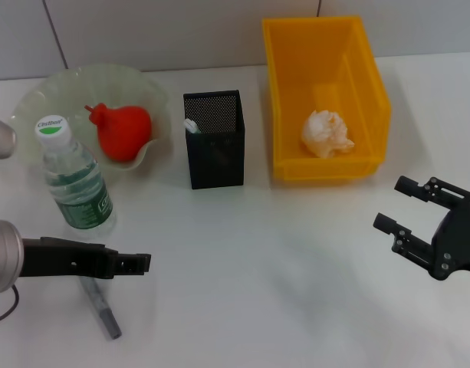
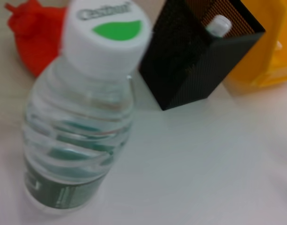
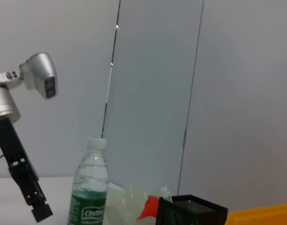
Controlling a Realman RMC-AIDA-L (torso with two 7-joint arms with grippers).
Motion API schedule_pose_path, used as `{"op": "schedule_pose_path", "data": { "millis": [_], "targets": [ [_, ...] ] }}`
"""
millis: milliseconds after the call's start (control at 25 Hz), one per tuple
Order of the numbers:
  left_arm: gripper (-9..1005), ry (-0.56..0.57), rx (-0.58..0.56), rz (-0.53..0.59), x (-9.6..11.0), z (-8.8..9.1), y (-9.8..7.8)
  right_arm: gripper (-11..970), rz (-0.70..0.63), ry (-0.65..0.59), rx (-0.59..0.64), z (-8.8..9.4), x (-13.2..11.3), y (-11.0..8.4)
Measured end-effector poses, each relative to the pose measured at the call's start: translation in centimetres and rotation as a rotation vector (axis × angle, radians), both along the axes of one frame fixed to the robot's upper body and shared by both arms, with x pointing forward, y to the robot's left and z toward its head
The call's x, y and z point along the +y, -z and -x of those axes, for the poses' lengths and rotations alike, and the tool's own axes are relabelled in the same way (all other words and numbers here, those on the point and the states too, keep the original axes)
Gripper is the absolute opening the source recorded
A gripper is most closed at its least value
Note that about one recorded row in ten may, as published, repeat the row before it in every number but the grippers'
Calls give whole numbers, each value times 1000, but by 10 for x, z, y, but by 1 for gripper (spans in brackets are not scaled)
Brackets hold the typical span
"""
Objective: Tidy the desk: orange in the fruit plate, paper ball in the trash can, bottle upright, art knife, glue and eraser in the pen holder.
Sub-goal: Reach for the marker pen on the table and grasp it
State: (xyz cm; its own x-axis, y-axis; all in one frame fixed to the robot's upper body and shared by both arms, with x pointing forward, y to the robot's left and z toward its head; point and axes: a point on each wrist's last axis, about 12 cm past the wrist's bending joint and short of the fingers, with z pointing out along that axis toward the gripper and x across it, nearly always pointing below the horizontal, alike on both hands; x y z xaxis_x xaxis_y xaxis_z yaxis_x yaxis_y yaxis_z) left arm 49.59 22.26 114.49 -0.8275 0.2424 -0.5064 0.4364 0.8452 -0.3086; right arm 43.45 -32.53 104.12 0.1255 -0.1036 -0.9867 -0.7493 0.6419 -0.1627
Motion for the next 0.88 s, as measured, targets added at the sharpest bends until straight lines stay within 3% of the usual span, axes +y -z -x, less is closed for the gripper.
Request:
{"op": "schedule_pose_path", "data": {
  "millis": [640,880],
  "targets": [
    [785,50,15,-134,-1,2,-3,565,2,6,13,-6,2,2],
    [755,28,7,-197,8,0,-7,566,-5,3,14,-6,5,2]
  ]
}}
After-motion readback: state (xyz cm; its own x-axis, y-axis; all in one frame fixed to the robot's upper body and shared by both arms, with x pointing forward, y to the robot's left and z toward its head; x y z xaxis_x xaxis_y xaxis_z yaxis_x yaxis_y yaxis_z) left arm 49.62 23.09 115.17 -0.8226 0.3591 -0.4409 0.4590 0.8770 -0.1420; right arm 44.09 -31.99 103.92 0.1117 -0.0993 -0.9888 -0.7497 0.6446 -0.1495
